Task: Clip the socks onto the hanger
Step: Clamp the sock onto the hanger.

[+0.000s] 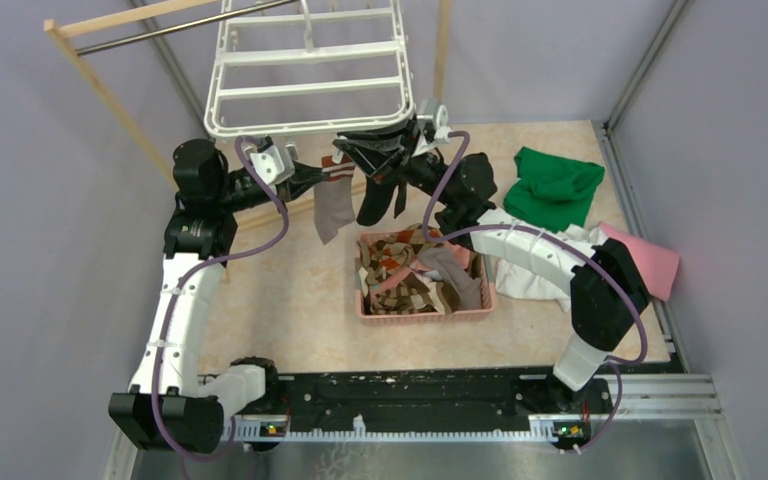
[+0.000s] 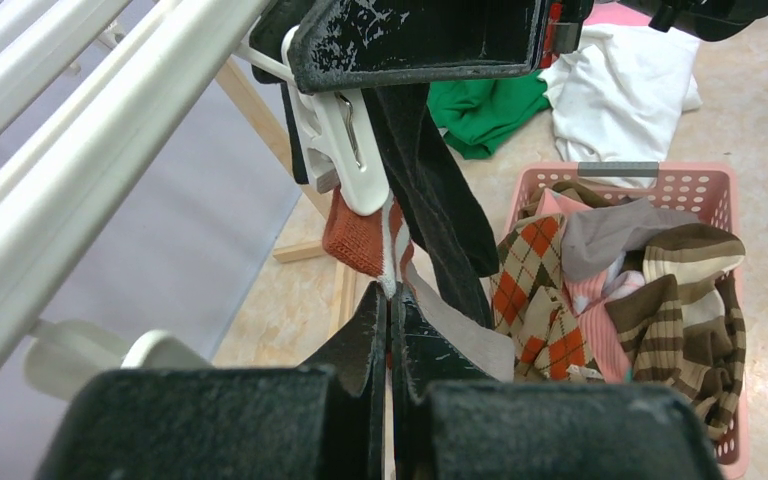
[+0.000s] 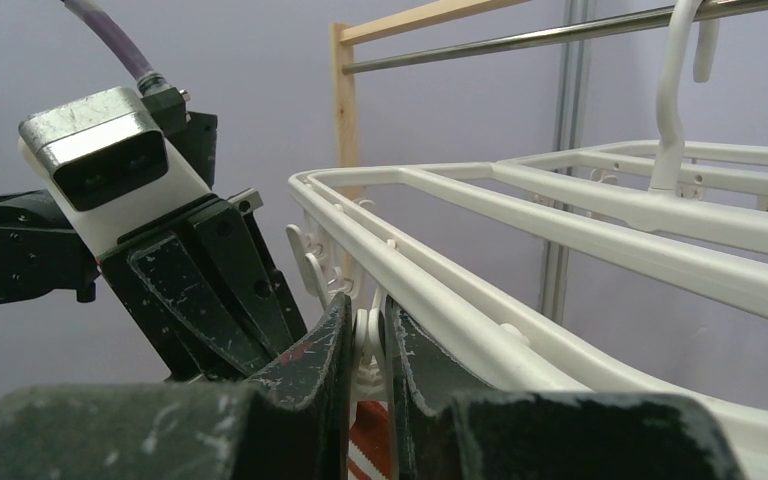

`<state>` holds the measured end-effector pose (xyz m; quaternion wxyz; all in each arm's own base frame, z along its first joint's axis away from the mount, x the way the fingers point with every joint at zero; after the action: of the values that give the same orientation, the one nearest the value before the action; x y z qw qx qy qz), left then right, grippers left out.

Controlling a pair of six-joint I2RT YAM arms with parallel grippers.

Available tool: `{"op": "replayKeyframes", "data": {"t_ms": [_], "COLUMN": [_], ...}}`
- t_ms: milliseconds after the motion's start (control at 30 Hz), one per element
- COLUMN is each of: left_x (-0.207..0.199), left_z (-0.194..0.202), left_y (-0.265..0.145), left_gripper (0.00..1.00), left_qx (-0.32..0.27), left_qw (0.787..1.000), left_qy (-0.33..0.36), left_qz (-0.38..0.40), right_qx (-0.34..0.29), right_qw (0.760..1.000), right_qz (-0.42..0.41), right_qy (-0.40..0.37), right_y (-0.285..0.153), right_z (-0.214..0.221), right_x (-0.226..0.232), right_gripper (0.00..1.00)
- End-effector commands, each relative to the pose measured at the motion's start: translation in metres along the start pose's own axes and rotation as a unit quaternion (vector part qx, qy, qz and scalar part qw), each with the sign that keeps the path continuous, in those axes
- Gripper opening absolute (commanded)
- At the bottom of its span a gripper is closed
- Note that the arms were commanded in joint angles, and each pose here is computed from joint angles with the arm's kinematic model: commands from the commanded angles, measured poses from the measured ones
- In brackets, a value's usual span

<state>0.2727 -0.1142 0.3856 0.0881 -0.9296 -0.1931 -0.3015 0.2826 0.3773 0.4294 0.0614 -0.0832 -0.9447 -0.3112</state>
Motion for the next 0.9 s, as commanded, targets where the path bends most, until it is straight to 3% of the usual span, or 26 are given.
{"op": "replayKeyframes", "data": {"t_ms": [0, 867], "left_x": [0.0069, 0.0064], "left_z": [-0.0164, -0.0196], "left_y": [-0.0002, -0.0020], "left_gripper": [0.00, 0.00], "left_qx": [-0.032, -0.040], "left_qw": [0.999, 0.999], "left_qy": [0.041, 0.028], "left_qz": [0.006, -0.023], "right_qx": [-0.009, -0.006], "right_qw": [0.999, 0.998], "right_qz": [-0.041, -0.060], "right_qy": [0.000, -0.004], "right_y": [0.0063, 0.0044], "right_z": [-0.0103, -0.0115], "right_x": [0.0122, 0.0168], "right_gripper": [0.04, 0.04]}}
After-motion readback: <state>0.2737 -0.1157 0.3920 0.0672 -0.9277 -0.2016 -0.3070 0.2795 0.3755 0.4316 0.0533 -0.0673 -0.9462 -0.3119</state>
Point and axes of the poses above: each gripper's point midway between its finger pads, its own y axis out along the fingers, its own x axis along the line the jaws close on, z = x × y, the point moved 5 cm from there along -y, back along the fingers, and after that the axes turned 14 degrees about y, right-handed, at the moved point
